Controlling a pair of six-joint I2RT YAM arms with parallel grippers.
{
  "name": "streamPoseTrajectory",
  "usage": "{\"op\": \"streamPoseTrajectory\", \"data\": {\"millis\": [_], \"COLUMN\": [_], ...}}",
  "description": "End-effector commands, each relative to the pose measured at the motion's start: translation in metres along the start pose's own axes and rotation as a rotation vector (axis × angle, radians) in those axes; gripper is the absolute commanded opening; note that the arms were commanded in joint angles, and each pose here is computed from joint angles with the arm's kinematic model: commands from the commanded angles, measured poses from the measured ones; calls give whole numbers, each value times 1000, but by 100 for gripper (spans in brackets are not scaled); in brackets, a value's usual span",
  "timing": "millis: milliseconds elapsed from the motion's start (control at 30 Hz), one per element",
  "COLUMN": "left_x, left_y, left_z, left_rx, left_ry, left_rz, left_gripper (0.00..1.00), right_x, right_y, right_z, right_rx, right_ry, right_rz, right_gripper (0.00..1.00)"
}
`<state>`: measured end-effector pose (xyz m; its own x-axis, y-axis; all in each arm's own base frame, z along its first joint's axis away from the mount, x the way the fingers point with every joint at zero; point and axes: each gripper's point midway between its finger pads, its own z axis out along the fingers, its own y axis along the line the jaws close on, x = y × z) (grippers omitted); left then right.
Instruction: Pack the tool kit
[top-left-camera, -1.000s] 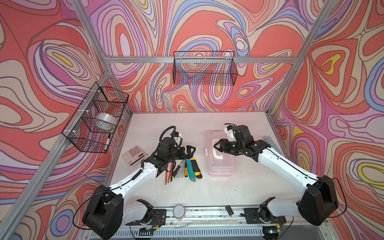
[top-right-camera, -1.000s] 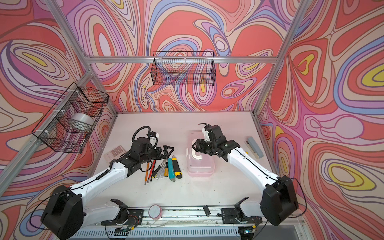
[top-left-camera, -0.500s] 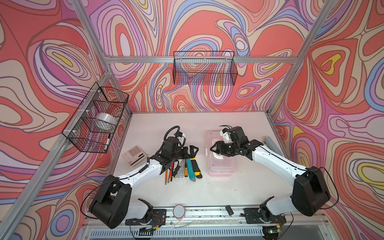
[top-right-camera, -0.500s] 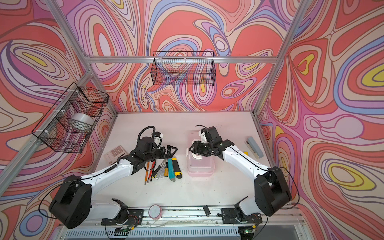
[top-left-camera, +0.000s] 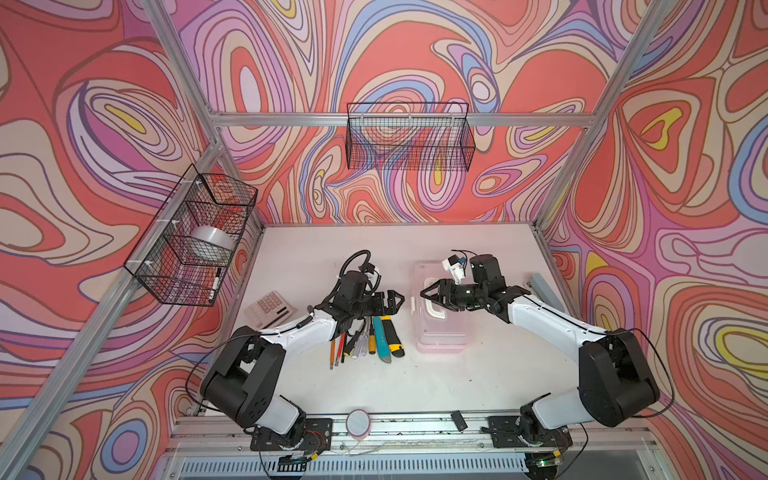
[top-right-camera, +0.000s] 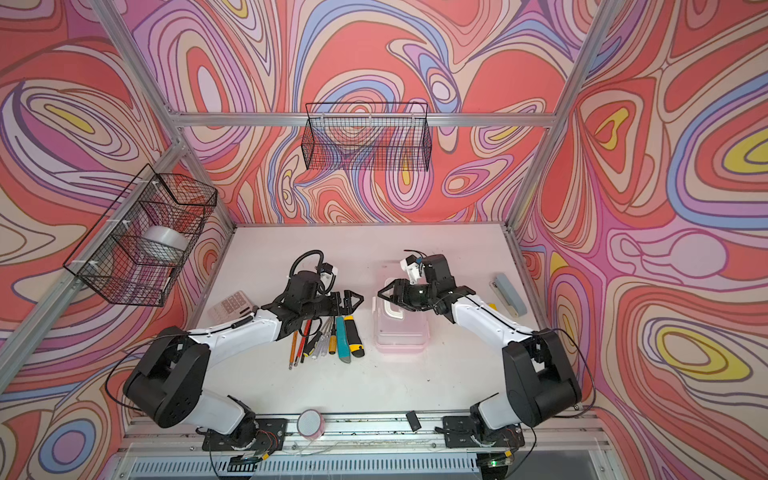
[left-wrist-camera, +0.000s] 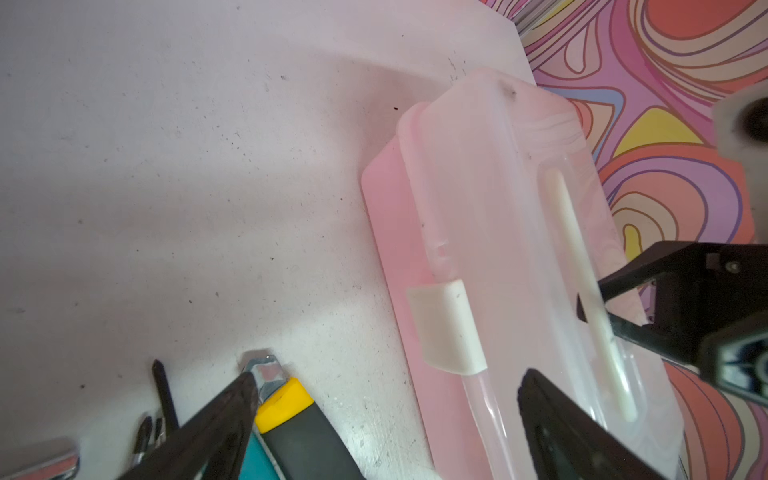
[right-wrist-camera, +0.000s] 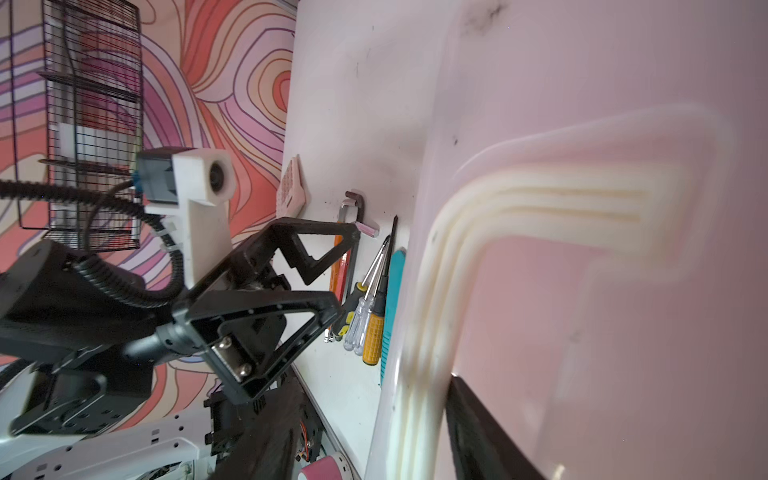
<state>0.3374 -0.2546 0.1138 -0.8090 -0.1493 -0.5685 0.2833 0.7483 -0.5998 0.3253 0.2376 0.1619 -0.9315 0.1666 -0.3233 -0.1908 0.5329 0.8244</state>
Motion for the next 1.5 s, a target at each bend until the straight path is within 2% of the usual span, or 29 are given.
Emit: {"op": "streamPoseTrajectory", "data": {"millis": [0, 133, 433, 833, 1033, 1167, 1467], "left_x": [-12, -12, -18, -6, -2, -2, -3], "left_y": [-15, -17, -27, -23, -27, -31, -37], "left_z": [5, 8, 19, 41, 47, 48, 52], "left_rx": [48, 57, 89, 107, 122, 127, 136], "left_ry": [-25, -15, -1, 52, 63, 64, 72], "left_rz": [5, 10, 21, 4, 8, 11, 23], "left_gripper": [98, 98, 97, 96, 95, 95, 95], "right_x": [13, 15, 10, 0, -4, -6, -6], "right_y": [-14, -6, -1, 5, 4, 8, 11], "right_z": [3, 5, 9, 9, 15, 17, 26], "right_rx": [-37, -95, -123, -119, -127, -164, -206], "right_ry": [38, 54, 73, 60, 72, 77, 96], "right_rz": [36, 19, 22, 36, 44, 50, 43], "right_gripper": [58, 57, 56, 54, 51, 42, 41]}}
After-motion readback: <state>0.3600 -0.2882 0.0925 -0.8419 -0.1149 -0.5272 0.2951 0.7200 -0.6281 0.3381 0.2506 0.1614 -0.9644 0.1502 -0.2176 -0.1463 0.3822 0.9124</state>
